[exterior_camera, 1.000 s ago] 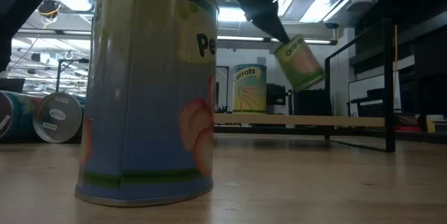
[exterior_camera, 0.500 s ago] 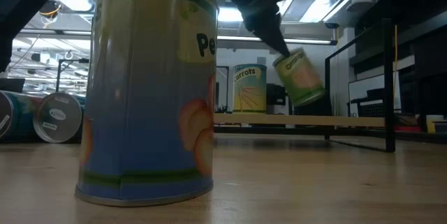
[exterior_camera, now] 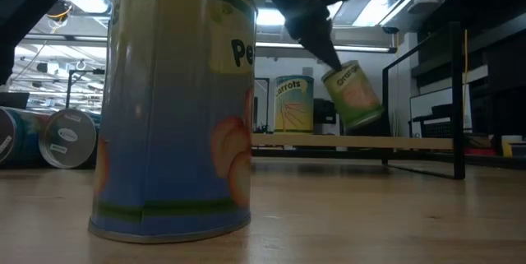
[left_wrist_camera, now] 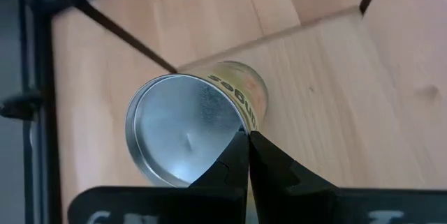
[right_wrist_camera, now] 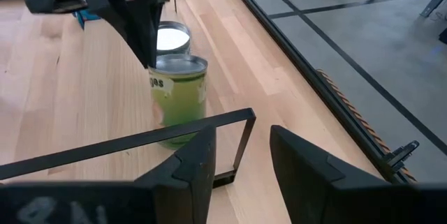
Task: Pick and place cans onto a shelf
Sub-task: Put the canned oranges on the shelf
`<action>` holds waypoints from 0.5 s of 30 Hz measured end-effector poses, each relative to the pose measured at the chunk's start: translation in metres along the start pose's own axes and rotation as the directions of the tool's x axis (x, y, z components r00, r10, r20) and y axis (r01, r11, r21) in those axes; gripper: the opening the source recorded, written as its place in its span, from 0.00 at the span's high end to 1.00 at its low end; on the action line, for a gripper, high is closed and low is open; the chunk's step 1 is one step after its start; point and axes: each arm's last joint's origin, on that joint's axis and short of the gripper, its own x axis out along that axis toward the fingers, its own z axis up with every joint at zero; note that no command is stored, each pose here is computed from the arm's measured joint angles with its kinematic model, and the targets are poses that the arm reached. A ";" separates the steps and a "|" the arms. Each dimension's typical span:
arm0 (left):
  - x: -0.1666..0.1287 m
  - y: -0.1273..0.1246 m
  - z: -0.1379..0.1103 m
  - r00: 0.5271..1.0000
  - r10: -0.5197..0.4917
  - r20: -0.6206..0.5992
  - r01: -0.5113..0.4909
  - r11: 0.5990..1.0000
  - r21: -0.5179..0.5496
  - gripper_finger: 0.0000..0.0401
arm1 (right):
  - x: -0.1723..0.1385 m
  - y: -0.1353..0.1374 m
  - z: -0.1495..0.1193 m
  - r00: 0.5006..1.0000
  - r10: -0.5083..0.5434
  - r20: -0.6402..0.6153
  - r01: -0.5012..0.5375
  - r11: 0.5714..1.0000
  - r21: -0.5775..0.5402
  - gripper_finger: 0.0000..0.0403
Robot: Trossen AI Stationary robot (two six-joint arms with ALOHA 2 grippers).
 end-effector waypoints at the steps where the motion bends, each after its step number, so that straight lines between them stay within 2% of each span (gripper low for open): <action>1: 0.001 -0.001 -0.001 1.000 -0.004 -0.012 0.004 1.000 0.000 1.00 | 0.000 0.000 0.000 1.000 0.000 0.000 0.000 1.000 0.000 0.65; 15: 0.007 0.000 -0.004 0.999 0.032 -0.042 -0.032 0.999 0.003 1.00 | 0.000 0.000 0.000 1.000 0.000 -0.001 0.000 1.000 0.017 0.65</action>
